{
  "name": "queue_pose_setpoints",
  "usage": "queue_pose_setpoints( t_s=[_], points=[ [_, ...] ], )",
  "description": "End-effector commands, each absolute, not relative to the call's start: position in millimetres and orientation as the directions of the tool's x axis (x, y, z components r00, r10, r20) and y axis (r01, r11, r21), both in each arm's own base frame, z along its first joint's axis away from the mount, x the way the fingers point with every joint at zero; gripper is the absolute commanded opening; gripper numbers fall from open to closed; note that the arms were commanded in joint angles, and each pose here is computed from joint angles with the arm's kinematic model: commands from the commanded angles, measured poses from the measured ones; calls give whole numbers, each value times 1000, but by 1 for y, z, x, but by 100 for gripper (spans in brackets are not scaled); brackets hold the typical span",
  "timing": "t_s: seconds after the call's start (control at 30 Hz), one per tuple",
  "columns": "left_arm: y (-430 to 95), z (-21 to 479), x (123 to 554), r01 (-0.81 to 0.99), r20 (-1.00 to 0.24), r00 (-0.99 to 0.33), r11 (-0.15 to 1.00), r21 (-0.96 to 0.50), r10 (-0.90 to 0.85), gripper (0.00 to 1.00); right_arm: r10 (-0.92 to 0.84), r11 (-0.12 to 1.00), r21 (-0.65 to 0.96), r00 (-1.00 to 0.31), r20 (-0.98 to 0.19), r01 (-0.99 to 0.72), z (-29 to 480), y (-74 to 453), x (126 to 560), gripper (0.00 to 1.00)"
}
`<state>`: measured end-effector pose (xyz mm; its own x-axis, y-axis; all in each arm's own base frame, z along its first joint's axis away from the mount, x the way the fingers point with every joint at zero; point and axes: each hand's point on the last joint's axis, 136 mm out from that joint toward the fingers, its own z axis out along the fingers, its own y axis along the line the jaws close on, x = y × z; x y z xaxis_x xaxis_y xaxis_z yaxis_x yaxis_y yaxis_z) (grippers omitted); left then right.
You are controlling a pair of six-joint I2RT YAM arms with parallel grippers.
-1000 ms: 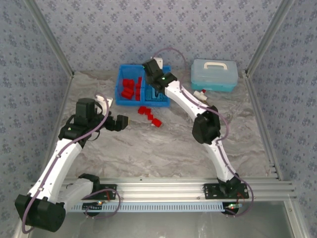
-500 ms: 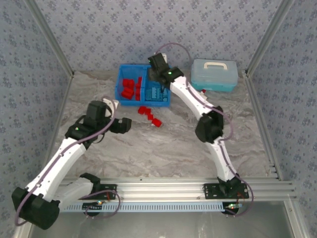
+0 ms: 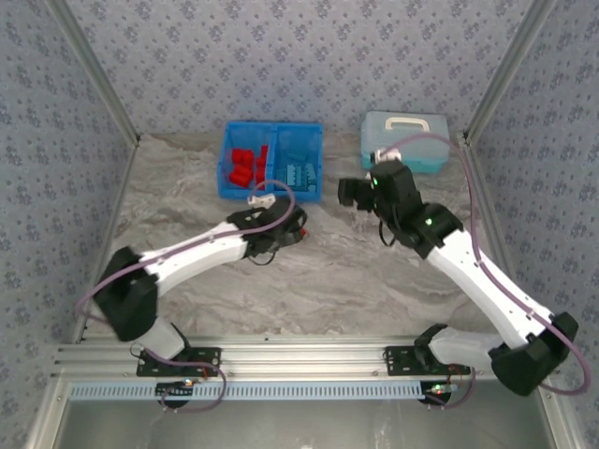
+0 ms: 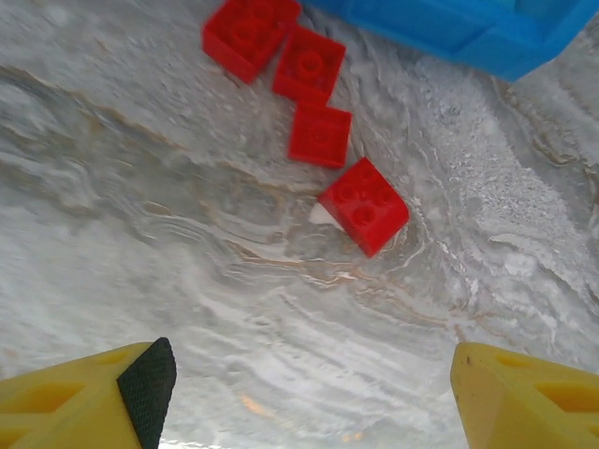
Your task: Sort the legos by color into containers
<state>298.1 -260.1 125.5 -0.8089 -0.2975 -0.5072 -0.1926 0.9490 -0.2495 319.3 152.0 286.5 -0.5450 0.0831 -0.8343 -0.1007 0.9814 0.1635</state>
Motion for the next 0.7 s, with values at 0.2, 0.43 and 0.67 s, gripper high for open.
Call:
queue_pose_setpoints(
  t_s=[0.2,0.43,0.67],
  points=[
    [-300,88,337,-357,-428,-803,910,-211,-414,81,129,988,155,-575,-808,5,267,108,283,100],
    [-293,52,347,-443,-391,-801,888,-119,-453,84,162,979,202,-583,-796,-4,268,105,269,100],
    [-293,30,353,-430,-378,-818,897,-96,-433,74,172,977,214,-585,-793,-3,265,102,262,100]
  ],
)
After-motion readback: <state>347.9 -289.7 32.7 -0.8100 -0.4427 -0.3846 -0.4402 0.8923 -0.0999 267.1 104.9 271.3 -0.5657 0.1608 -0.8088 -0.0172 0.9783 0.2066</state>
